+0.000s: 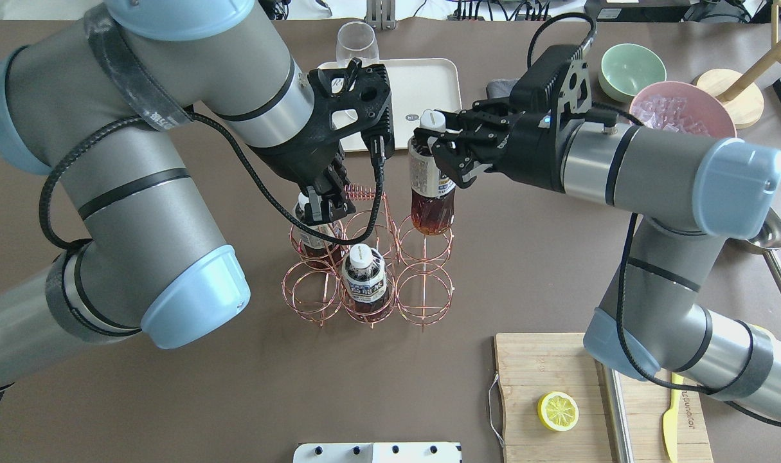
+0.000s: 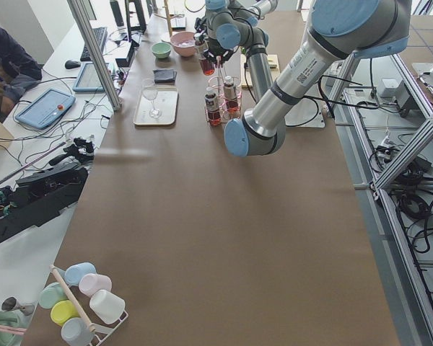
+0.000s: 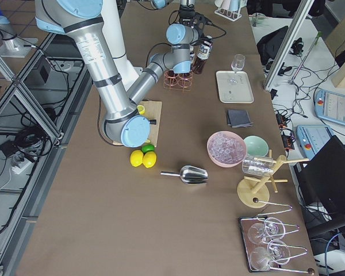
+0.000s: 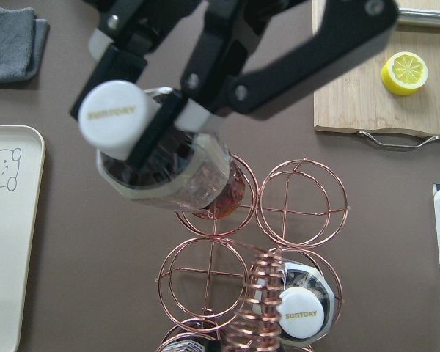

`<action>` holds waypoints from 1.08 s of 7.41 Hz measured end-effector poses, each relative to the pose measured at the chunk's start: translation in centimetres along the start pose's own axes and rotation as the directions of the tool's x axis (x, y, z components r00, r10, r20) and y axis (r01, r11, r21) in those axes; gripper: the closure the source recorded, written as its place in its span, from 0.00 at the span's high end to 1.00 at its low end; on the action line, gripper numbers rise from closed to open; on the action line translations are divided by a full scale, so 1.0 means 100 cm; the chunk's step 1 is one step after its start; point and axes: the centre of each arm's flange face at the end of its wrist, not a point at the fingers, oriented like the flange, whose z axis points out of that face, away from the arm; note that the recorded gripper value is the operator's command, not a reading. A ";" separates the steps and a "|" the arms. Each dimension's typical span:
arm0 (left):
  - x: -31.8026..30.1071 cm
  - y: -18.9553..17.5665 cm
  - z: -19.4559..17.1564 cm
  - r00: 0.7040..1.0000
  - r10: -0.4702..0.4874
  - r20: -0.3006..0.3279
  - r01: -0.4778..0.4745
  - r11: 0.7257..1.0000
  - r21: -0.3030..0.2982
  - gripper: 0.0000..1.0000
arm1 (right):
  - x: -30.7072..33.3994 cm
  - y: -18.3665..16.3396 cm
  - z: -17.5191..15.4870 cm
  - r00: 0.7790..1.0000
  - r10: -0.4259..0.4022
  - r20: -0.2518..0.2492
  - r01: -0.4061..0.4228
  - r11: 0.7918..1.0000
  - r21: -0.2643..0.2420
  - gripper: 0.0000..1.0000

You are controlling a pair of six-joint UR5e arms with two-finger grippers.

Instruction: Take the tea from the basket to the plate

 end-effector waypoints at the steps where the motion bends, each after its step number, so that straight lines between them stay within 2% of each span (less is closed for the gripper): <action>1: -0.002 0.001 -0.004 1.000 -0.002 0.006 0.002 1.000 0.003 0.00 | 0.016 -0.007 0.005 0.999 0.002 -0.032 -0.002 1.000 -0.006 0.00; 3: -0.015 0.009 -0.022 0.999 -0.017 0.036 0.016 1.000 0.009 0.00 | 0.058 0.000 0.026 0.996 0.002 -0.094 -0.002 1.000 -0.004 0.00; 5: -0.025 0.017 -0.042 0.997 -0.036 0.062 0.036 0.999 0.007 0.00 | 0.099 0.007 0.072 0.990 0.003 -0.138 0.004 0.999 0.049 0.00; 8: -0.049 0.034 -0.076 0.995 -0.079 0.057 0.077 0.996 0.035 0.00 | 0.142 -0.006 0.145 0.977 0.040 -0.208 -0.017 0.994 0.108 0.00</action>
